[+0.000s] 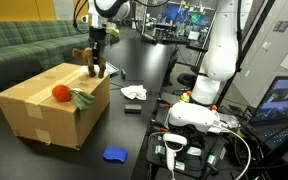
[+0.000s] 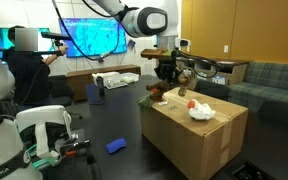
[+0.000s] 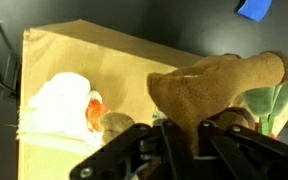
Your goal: Swap the things on the box with the things on the table
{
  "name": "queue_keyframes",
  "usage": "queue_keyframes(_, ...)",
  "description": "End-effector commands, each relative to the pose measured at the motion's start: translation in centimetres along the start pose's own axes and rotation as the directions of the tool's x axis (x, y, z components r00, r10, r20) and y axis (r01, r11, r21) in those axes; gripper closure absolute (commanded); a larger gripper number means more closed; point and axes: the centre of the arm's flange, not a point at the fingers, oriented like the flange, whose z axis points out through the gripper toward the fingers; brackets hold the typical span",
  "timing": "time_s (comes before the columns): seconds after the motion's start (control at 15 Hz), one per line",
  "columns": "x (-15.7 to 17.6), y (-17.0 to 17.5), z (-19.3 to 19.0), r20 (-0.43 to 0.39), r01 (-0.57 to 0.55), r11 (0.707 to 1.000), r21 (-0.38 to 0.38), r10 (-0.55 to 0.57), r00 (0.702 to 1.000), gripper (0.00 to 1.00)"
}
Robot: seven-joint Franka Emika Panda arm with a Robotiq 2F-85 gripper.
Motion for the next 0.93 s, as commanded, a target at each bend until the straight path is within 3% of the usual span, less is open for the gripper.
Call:
queue_keyframes(0.0, 5.9, 0.2, 1.7, -0.09, -0.038, 0.998, -0.052, 0.034, 0.995, 0.97)
queue_keyframes(0.4, 11.6, -0.5, 4.9, -0.196, -0.114, 0.991, -0.075, 0.097, 0.976, 0.97)
queue_keyframes(0.8, 15.2, -0.8, 7.7, -0.244, -0.151, 0.983, -0.104, 0.122, 0.962, 0.95)
queue_keyframes(0.87, 15.4, -0.9, 8.0, -0.246, -0.15, 0.982, -0.113, 0.119, 0.962, 0.63)
